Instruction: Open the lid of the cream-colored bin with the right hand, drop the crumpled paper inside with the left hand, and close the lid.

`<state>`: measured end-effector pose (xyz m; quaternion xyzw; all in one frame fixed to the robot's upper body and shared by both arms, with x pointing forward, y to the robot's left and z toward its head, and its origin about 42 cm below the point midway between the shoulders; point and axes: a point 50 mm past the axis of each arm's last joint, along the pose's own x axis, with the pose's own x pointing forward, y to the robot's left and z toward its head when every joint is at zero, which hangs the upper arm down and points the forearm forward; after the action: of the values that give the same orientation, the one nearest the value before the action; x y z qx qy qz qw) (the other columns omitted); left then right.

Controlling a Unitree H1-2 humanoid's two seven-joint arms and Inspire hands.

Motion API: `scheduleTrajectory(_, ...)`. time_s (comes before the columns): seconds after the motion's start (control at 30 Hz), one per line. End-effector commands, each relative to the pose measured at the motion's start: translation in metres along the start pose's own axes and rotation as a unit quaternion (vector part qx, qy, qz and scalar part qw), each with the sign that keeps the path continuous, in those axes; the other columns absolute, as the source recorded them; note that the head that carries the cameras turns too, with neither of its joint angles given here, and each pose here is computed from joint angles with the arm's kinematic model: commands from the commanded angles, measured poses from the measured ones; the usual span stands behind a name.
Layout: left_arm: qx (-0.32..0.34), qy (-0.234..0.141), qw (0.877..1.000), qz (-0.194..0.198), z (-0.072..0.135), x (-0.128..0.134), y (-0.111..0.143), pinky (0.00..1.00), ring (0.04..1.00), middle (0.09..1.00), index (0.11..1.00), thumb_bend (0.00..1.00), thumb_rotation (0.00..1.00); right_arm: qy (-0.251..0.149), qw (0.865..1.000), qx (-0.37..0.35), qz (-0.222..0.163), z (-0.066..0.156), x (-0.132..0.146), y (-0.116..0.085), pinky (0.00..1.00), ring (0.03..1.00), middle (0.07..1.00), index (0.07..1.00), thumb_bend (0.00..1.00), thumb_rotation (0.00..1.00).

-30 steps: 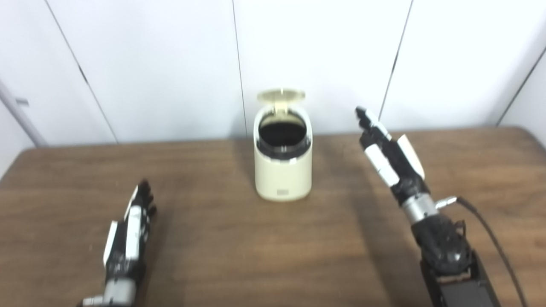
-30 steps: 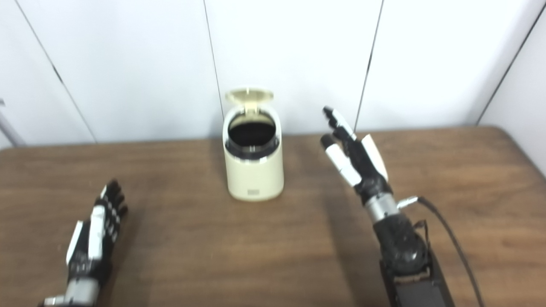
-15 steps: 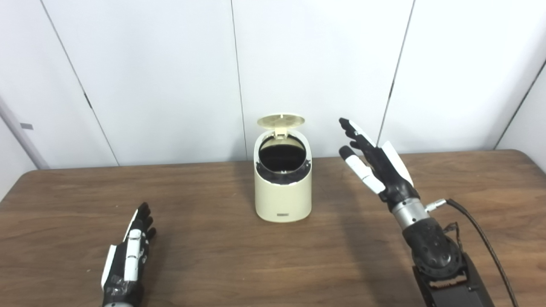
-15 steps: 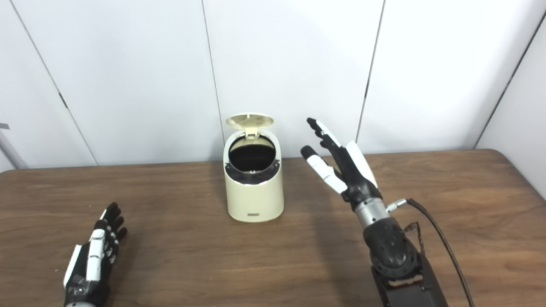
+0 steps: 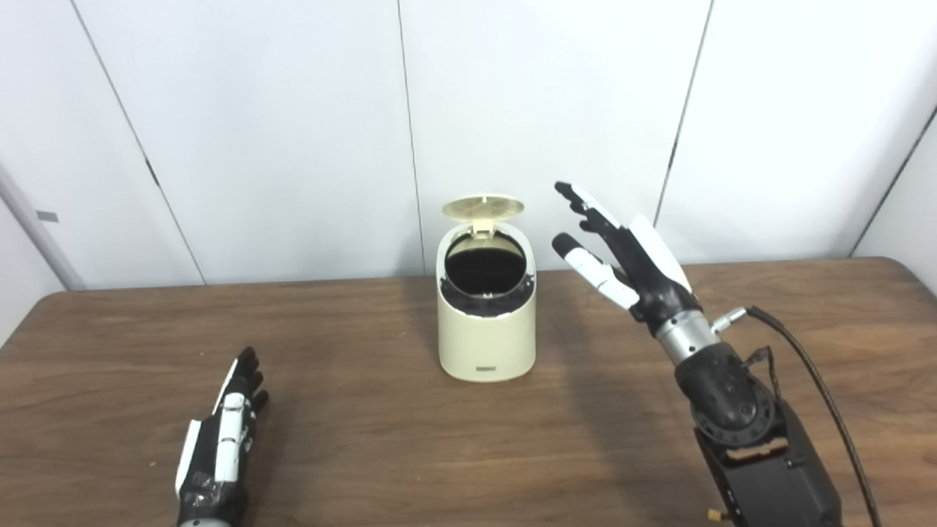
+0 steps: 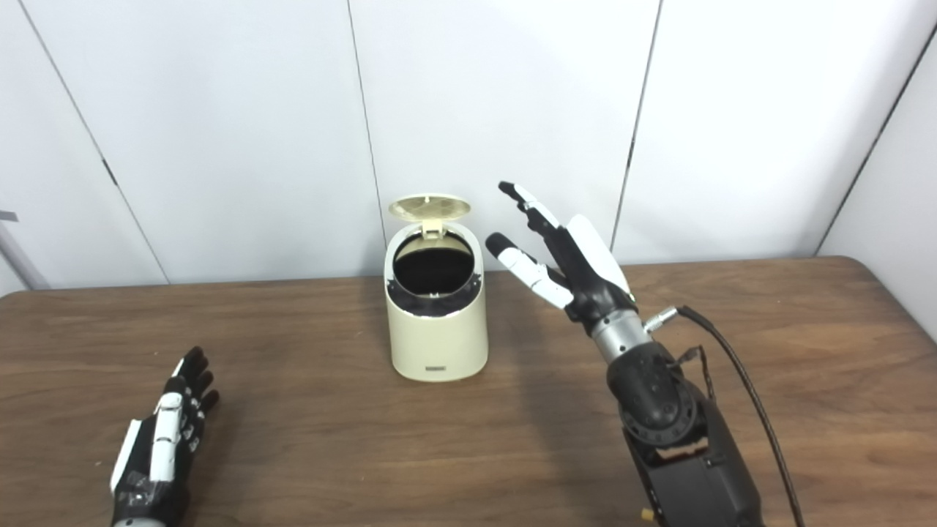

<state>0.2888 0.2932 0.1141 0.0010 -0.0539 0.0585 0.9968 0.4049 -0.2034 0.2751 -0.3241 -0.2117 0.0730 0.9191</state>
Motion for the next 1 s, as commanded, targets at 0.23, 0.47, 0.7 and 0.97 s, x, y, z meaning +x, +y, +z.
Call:
scheduleTrajectory(0.23,-0.011,0.008,1.000,0.000,-0.013,-0.004,-0.007,1.00,1.000,1.000,1.000,0.42,1.00,-0.040,0.998,-0.037,0.008,0.025,0.028,-0.016,0.88,0.930,0.947,0.939,0.56,1.00)
scheduleTrajectory(0.47,-0.014,0.009,1.000,0.000,-0.013,-0.004,-0.009,1.00,1.000,1.000,1.000,0.40,1.00,-0.048,0.997,-0.056,0.029,0.033,0.039,-0.016,0.88,0.934,0.953,0.940,0.54,1.00)
scheduleTrajectory(0.7,-0.019,0.011,1.000,-0.001,-0.015,-0.005,-0.009,1.00,1.000,1.000,1.000,0.40,1.00,-0.058,0.995,-0.076,0.043,0.041,0.049,-0.015,0.91,0.962,0.963,0.943,0.52,1.00)
scheduleTrajectory(0.97,-0.022,0.011,1.000,0.000,-0.016,-0.006,-0.011,1.00,1.000,1.000,1.000,0.39,1.00,-0.067,0.991,-0.100,0.054,0.045,0.057,-0.013,0.93,0.979,0.966,0.932,0.51,1.00)
